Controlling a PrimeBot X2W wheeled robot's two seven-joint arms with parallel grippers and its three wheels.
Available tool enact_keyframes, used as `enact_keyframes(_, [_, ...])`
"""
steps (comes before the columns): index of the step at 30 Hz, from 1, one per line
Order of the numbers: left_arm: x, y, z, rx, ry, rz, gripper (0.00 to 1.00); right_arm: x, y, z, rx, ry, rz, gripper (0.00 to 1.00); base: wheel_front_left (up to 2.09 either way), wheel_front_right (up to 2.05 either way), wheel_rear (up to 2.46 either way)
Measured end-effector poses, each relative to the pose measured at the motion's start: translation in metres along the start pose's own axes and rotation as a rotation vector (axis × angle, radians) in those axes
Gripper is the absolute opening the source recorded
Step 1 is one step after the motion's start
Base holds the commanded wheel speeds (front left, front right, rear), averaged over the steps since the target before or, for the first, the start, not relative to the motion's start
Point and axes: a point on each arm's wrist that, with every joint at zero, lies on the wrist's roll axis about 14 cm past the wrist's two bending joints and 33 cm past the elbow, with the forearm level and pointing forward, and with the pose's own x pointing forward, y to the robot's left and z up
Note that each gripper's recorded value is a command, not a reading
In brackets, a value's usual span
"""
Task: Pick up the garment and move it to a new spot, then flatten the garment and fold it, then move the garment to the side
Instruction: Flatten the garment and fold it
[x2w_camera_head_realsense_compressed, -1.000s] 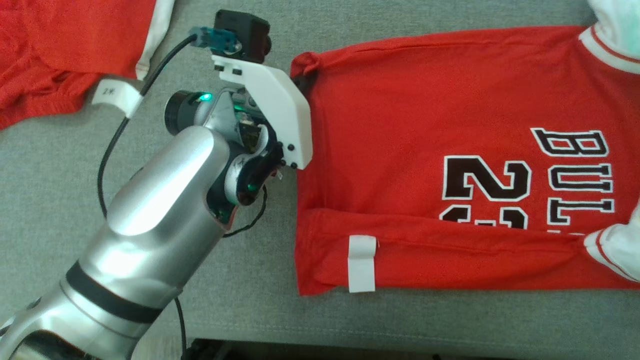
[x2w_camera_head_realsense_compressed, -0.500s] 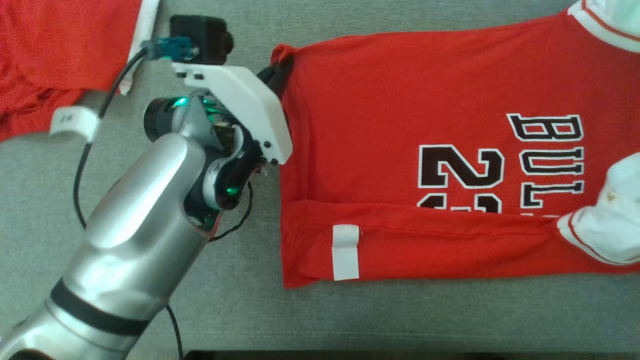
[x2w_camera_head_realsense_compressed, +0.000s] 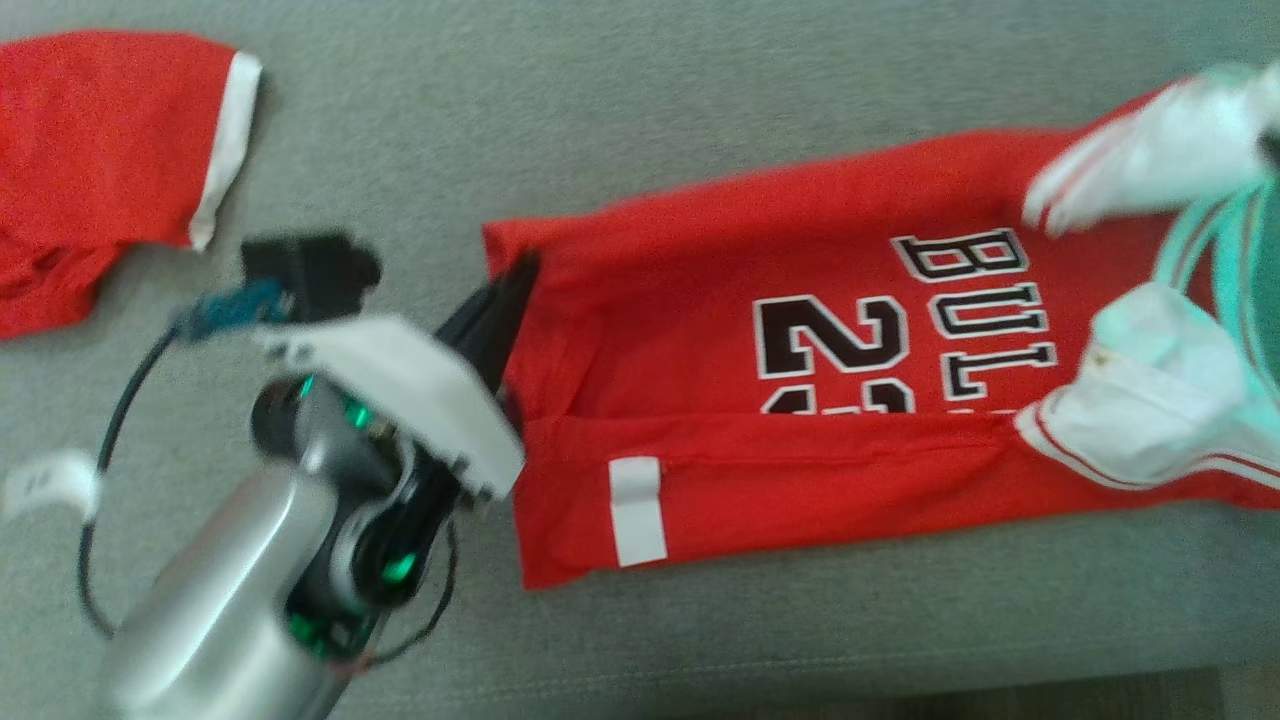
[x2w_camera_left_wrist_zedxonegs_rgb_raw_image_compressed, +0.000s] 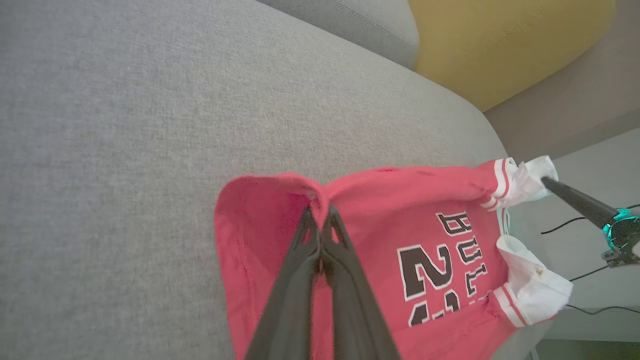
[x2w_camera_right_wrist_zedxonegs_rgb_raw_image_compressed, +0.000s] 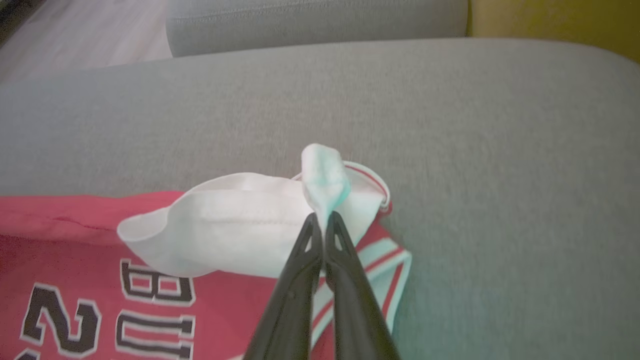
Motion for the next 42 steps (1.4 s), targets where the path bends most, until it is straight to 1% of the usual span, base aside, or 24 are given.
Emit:
enact_keyframes(6, [-0.023,-0.003,-0.017,-0.075,0.018,0.007,0.0,-0.039,-0.007,-0.045,0.073,0.059,-0.033,0.0,0.0,0.0,0.0])
enact_keyframes(7, [-0.025,-0.002,-0.02,-0.085,0.023,0.015,0.36,-0.044,-0.007,-0.052,0.081,0.075,-0.038,0.32,0.0,0.0,0.0])
enact_keyframes(8, [-0.027,0.0,-0.025,-0.087,0.035,0.026,0.85,-0.047,-0.005,-0.057,0.082,0.084,-0.038,1.0,0.0,0.0,0.0])
enact_keyframes(9, [-0.029,0.002,-0.032,-0.085,0.053,0.034,1.0,-0.049,-0.002,-0.063,0.093,0.1,-0.035,1.0,0.0,0.0,0.0])
enact_keyframes(11, [-0.036,0.01,-0.049,-0.061,0.107,0.062,1.0,-0.054,0.002,-0.074,0.111,0.14,-0.028,1.0,0.0,0.0,0.0])
enact_keyframes(13, [-0.042,0.026,-0.064,-0.039,0.136,0.127,1.0,-0.058,0.003,-0.081,0.117,0.168,-0.029,1.0,0.0,0.0,0.0])
enact_keyframes(14, [-0.045,0.034,-0.068,-0.011,0.135,0.158,1.0,-0.061,-0.002,-0.08,0.123,0.161,-0.043,1.0,0.0,0.0,0.0])
enact_keyframes(17, [-0.049,0.05,-0.053,0.046,0.013,0.228,1.0,-0.068,-0.019,-0.07,0.16,0.129,-0.094,1.0,0.0,0.0,0.0])
enact_keyframes(20, [-0.05,0.043,-0.029,0.051,-0.156,0.23,1.0,-0.072,-0.029,-0.062,0.196,0.092,-0.132,1.0,0.0,0.0,0.0])
enact_keyframes(24, [-0.058,0.035,-0.015,0.059,-0.32,0.233,1.0,-0.068,-0.011,-0.057,0.241,0.088,-0.085,1.0,0.0,0.0,0.0])
enact_keyframes(27, [-0.064,0.035,-0.022,0.082,-0.35,0.254,1.0,-0.066,-0.005,-0.054,0.242,0.083,-0.083,1.0,0.0,0.0,0.0])
enact_keyframes(29, [-0.066,0.031,-0.024,0.115,-0.366,0.249,1.0,-0.063,-0.004,-0.055,0.259,0.086,-0.093,1.0,0.0,0.0,0.0])
enact_keyframes(32, [-0.063,0.022,-0.022,0.155,-0.395,0.235,1.0,-0.054,0.007,-0.07,0.264,0.146,-0.094,1.0,0.0,0.0,0.0])
enact_keyframes(37, [-0.055,0.006,-0.023,0.221,-0.424,0.186,1.0,-0.038,0.021,-0.101,0.305,0.253,-0.102,1.0,0.0,0.0,0.0])
enact_keyframes(38, [-0.055,0.006,-0.023,0.221,-0.424,0.186,1.0,-0.038,0.021,-0.101,0.305,0.253,-0.102,1.0,0.0,0.0,0.0])
enact_keyframes(40, [-0.054,0.006,-0.021,0.237,-0.437,0.181,1.0,-0.031,0.025,-0.109,0.302,0.296,-0.108,1.0,0.0,0.0,0.0])
enact_keyframes(42, [-0.052,0.006,-0.02,0.249,-0.444,0.178,1.0,-0.026,0.025,-0.111,0.281,0.315,-0.119,1.0,0.0,0.0,0.0])
